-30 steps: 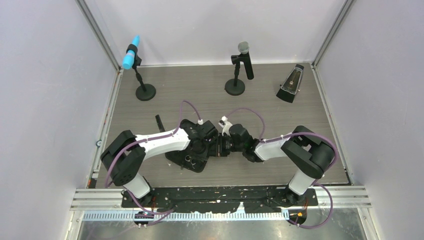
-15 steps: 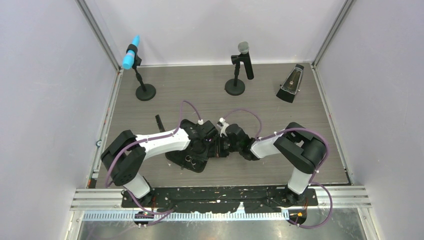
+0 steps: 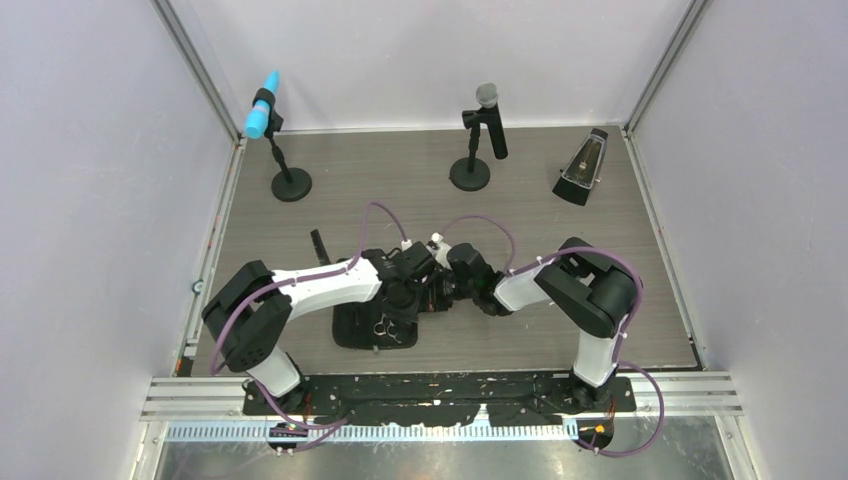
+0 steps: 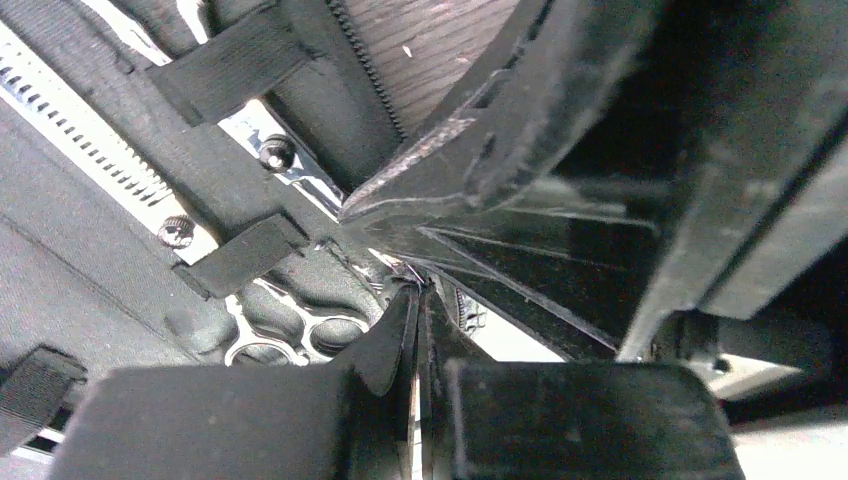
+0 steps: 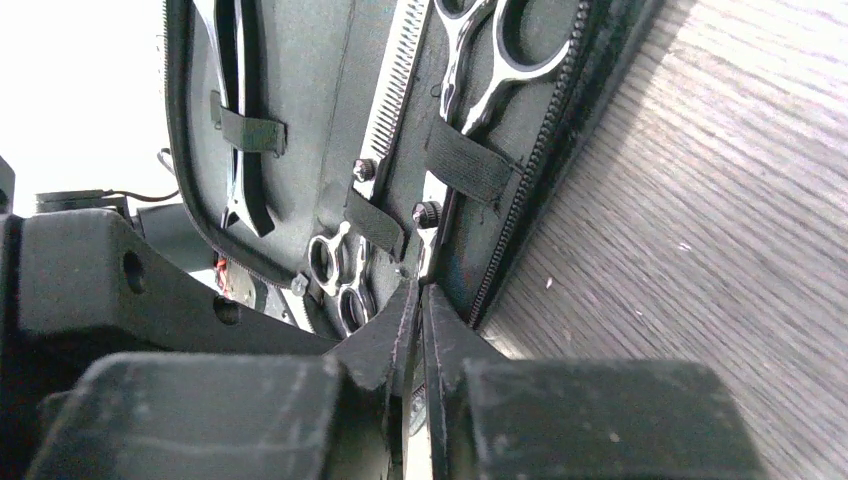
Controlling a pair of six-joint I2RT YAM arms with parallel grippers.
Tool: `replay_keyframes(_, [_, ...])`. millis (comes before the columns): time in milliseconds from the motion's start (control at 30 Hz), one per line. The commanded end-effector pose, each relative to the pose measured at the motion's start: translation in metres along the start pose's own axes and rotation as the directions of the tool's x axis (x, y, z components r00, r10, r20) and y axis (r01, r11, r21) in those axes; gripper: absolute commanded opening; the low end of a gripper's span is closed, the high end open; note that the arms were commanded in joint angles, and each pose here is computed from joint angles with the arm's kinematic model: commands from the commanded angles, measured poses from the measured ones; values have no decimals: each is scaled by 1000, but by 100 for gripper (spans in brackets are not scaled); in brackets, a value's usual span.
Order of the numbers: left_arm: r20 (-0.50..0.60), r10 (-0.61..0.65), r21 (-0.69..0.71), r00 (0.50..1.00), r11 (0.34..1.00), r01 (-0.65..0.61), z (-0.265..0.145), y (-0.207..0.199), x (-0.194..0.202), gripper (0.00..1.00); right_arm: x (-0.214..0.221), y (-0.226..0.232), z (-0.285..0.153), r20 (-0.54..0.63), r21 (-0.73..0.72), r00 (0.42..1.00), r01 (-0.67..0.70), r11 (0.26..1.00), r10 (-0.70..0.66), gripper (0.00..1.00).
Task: Sort the hair-cutting tools
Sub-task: Place the scissors in the hairdressing tool bag.
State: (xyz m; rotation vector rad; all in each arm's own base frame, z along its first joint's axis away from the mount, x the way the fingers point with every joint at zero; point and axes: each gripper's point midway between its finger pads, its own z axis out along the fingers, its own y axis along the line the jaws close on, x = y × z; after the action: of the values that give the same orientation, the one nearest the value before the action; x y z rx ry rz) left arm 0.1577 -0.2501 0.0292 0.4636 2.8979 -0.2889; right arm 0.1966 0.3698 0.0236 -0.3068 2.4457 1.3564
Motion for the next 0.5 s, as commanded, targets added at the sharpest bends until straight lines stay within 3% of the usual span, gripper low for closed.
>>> replay_keyframes(0, [63,64,178,996,981,-75,-18,-38,-11,0,-8,8,8,18,-54,994,107,993,-106,12])
replay_keyframes(133, [77,68,207,995,975,-82,-20,-43,-13,0,-6,19,9,11,-126,988,153,980,-153,13])
replay_keyframes(467, [124,45,201,991,977,-69,-31,-39,-17,4,3,24,-8,-4,-145,974,224,964,-227,14])
